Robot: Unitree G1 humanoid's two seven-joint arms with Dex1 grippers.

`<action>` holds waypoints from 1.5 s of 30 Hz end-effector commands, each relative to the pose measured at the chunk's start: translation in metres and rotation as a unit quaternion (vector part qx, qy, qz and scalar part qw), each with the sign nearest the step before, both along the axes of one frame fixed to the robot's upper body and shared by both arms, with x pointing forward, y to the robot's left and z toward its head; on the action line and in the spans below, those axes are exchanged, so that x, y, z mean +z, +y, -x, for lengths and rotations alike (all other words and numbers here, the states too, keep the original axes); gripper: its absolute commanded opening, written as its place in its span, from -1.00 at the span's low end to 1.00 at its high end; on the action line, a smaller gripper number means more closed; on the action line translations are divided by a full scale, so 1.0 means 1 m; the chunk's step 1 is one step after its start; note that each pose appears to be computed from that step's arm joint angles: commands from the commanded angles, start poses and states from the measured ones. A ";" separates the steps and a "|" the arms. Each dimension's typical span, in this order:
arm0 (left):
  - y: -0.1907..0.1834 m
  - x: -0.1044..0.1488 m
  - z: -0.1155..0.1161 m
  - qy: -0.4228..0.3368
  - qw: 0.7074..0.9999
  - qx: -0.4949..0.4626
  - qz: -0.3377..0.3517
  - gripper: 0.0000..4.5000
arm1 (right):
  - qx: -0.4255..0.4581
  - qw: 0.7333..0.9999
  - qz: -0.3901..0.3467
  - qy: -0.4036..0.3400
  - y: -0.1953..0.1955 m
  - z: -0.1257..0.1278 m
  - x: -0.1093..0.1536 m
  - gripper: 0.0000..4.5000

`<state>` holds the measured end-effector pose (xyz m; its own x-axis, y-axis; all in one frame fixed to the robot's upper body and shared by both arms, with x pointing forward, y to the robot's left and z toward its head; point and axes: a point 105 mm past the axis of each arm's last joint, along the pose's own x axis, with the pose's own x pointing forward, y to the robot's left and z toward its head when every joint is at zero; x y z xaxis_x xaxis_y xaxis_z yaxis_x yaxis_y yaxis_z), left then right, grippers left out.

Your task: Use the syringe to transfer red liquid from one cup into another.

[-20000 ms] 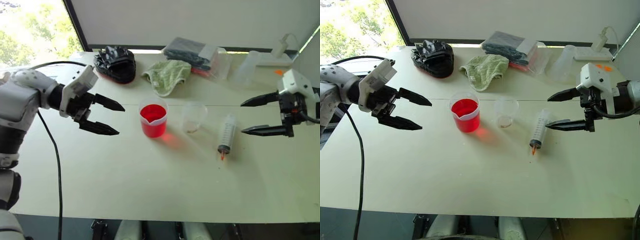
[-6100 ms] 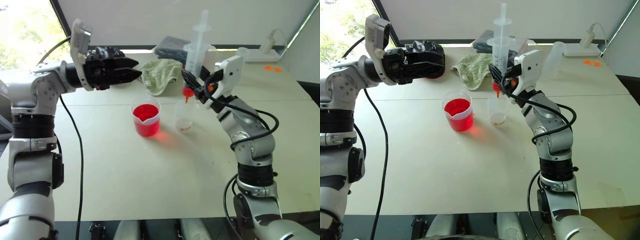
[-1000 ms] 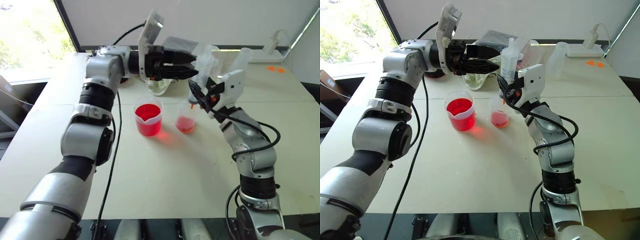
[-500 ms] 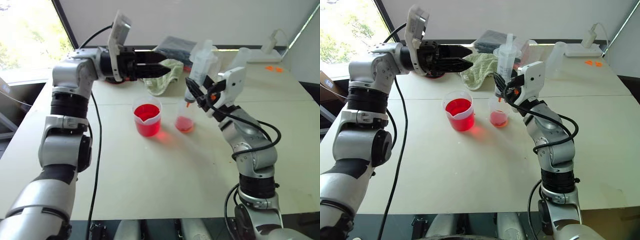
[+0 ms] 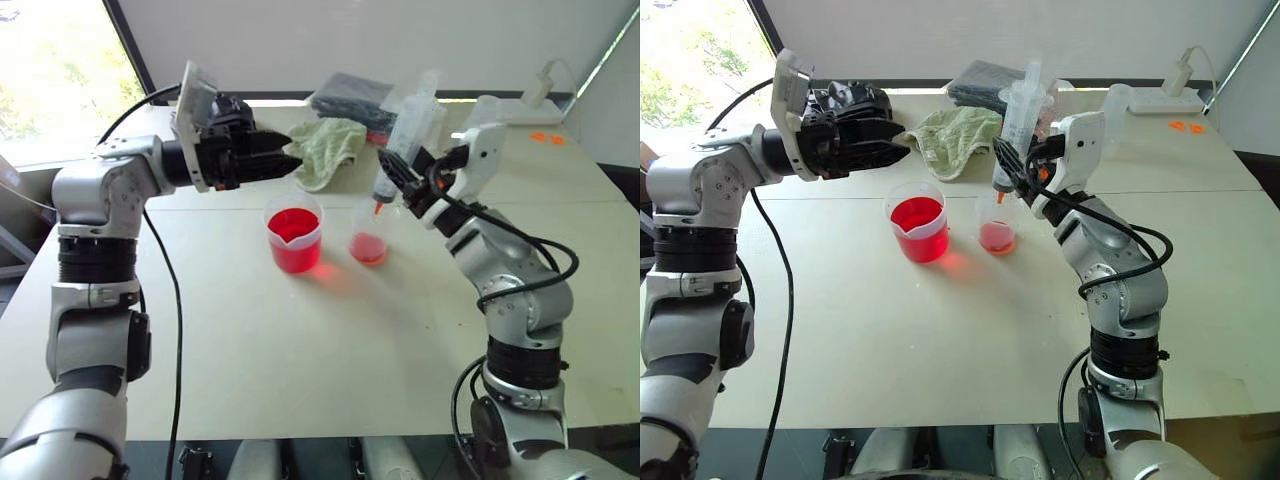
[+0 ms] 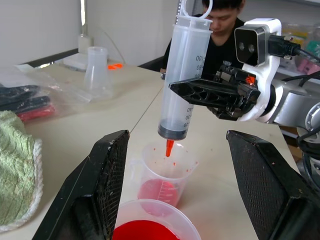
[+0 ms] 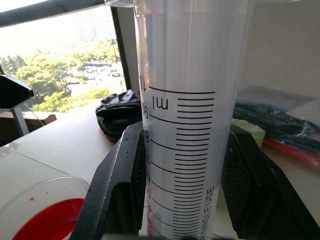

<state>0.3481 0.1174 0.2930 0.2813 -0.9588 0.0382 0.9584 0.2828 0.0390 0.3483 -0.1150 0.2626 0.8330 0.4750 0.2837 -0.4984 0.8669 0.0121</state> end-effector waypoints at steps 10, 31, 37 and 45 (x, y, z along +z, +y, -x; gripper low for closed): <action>0.013 -0.011 0.005 0.011 0.999 0.031 0.015 0.45 | 0.028 0.997 -0.012 0.077 -0.035 -0.004 0.032 -0.31; 0.010 -0.038 0.050 0.018 1.000 0.007 0.014 0.45 | -0.092 0.870 0.051 0.481 -0.133 -0.029 -0.041 -0.31; 0.002 -0.039 0.054 0.019 1.000 0.006 0.021 0.45 | -0.111 0.854 0.074 0.503 -0.144 -0.039 -0.062 -0.31; -0.002 -0.037 0.064 0.032 0.999 -0.014 0.028 0.45 | -0.097 0.835 0.081 0.535 -0.138 -0.042 -0.082 -0.31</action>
